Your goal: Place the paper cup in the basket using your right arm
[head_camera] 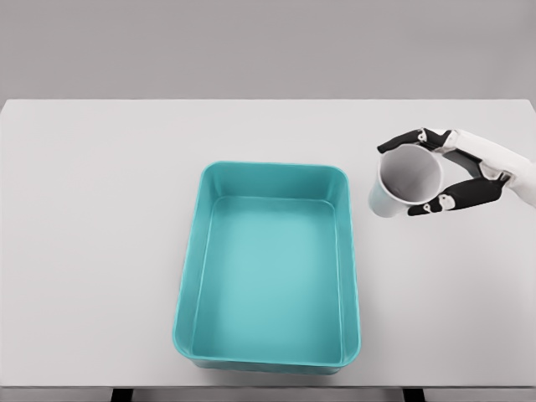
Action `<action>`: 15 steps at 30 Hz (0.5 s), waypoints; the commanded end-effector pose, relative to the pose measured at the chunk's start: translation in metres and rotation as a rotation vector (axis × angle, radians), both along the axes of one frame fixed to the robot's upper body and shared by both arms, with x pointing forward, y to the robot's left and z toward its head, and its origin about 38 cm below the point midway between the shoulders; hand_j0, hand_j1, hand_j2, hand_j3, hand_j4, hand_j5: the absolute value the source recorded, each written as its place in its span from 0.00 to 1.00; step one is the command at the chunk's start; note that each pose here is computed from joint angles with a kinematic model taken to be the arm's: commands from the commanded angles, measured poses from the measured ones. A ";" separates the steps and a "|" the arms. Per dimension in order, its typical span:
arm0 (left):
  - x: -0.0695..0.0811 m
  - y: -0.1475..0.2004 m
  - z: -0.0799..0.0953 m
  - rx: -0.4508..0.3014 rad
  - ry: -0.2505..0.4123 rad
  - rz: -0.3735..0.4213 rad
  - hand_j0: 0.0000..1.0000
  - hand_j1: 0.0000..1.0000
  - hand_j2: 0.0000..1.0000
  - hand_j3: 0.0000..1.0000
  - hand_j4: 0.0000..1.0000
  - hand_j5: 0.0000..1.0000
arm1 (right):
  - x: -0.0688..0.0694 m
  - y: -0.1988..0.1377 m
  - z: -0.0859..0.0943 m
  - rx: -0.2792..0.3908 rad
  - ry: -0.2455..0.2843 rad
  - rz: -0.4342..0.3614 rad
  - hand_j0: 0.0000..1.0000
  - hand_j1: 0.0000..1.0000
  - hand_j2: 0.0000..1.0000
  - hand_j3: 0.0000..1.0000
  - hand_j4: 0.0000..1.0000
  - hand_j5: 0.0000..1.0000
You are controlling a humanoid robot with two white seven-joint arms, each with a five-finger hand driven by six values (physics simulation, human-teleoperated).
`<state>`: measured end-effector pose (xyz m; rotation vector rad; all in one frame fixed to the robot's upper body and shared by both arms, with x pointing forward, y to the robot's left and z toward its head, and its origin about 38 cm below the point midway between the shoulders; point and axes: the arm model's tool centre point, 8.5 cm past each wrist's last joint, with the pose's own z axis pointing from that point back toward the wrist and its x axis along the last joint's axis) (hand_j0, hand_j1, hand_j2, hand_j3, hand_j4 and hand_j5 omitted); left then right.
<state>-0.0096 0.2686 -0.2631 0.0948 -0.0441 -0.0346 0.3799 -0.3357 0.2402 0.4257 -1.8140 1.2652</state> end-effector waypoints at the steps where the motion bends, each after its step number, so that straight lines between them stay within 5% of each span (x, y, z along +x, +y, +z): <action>1: 0.000 0.000 0.000 0.000 0.000 0.000 1.00 1.00 1.00 1.00 1.00 1.00 | -0.001 0.003 0.002 0.011 -0.001 0.008 0.78 0.78 0.78 0.78 0.78 0.78; 15: 0.000 0.000 0.000 0.000 0.000 0.000 1.00 1.00 1.00 1.00 1.00 1.00 | 0.006 0.046 0.014 0.091 -0.041 0.087 0.77 0.77 0.77 0.77 0.77 0.77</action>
